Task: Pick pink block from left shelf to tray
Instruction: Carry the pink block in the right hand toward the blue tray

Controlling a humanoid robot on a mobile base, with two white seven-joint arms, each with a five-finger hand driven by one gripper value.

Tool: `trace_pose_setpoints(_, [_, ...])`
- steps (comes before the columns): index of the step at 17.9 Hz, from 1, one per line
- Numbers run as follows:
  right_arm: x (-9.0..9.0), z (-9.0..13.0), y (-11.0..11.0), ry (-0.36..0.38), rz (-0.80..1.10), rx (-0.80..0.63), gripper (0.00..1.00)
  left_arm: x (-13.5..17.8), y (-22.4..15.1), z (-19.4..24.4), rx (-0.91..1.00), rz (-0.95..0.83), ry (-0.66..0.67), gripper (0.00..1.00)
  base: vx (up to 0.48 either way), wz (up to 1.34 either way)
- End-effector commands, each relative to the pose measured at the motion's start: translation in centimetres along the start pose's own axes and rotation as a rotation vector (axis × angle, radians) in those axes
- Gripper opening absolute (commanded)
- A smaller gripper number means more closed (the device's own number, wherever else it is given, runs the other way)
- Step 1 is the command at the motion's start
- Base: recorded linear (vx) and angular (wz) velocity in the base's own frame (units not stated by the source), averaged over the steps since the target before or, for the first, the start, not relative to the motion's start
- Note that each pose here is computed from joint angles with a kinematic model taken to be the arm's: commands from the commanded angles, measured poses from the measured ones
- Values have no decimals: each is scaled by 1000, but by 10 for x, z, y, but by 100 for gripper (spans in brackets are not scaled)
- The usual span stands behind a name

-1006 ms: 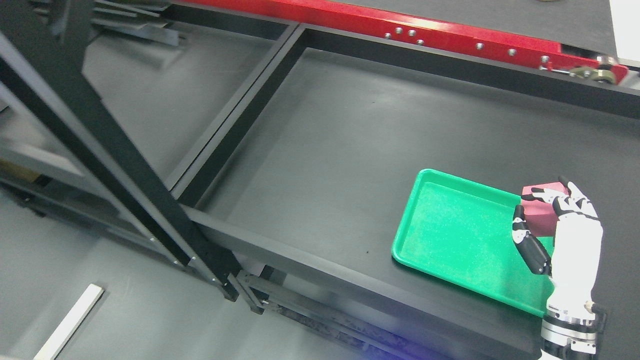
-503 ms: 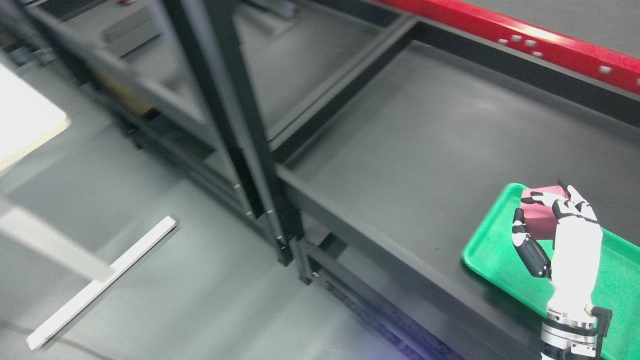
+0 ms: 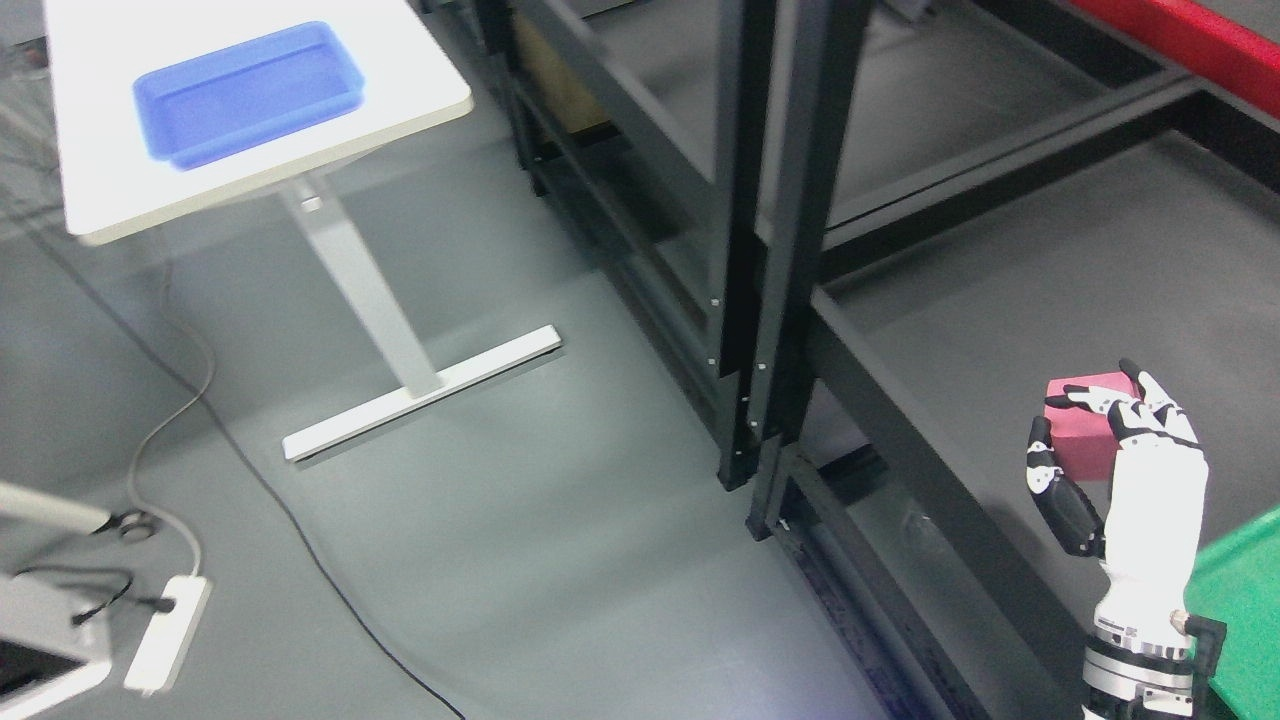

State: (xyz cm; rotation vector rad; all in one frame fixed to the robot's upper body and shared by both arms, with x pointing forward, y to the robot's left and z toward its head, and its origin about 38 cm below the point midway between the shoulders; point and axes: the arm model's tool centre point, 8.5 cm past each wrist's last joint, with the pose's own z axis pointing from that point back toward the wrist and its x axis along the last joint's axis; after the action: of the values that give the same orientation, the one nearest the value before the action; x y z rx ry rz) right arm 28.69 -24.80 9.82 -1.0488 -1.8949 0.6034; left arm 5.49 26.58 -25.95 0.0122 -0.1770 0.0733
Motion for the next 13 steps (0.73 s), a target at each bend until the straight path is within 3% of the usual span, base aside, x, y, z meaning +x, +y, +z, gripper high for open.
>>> trace_pose_setpoints(1, [1, 0, 1, -2, -3, 1, 4, 8, 11, 0, 18, 4, -21, 100, -168, 981])
trace_pose_setpoints(13, [1, 1, 1, -2, -2, 3, 4, 7, 11, 0, 18, 4, -19, 100, -122, 759])
